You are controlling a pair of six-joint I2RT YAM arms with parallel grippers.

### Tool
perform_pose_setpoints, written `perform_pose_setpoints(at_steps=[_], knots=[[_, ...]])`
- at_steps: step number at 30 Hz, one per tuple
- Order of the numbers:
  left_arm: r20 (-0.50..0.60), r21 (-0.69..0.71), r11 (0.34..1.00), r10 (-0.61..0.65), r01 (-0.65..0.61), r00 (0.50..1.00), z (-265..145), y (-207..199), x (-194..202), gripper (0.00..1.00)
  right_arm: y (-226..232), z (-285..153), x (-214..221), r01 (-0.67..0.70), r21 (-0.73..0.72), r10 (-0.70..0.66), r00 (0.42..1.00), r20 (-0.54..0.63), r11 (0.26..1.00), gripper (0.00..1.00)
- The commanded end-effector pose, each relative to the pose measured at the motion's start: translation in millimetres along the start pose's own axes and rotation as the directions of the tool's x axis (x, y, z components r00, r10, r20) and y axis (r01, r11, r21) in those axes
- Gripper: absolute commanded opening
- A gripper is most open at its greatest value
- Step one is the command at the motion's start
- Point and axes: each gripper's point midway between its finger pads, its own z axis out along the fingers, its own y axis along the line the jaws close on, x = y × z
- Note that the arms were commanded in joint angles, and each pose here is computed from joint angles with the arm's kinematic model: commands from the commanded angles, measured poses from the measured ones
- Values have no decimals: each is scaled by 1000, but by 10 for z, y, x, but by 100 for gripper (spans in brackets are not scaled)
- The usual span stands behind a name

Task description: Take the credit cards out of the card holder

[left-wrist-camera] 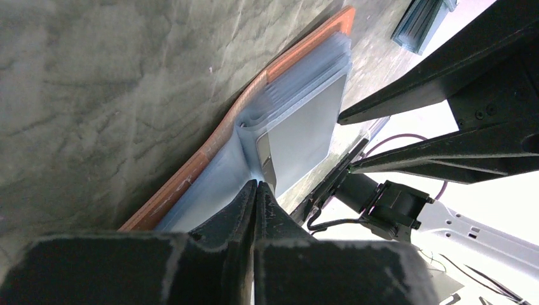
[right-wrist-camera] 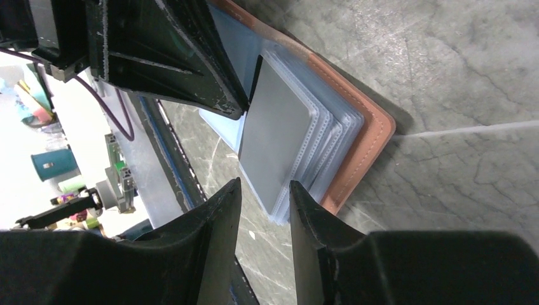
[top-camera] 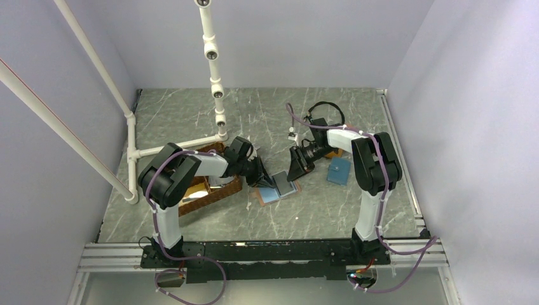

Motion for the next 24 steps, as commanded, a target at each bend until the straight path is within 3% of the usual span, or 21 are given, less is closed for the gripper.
perform_pose_setpoints(at_steps=[1,6,24], knots=[[3,31,999,19,-19,1000,-65,-132,25,8,-46,-44,-73,37,48,-37,999,14,998,37],[0,34,999,19,-19,1000,-57,-134,24,8,-49,-55,-67,44,60,-45,999,16,997,37],[3,77,997,15,-15,1000,-60,-193,31,13,237,72,-61,26,-104,-25,1000,10,994,35]])
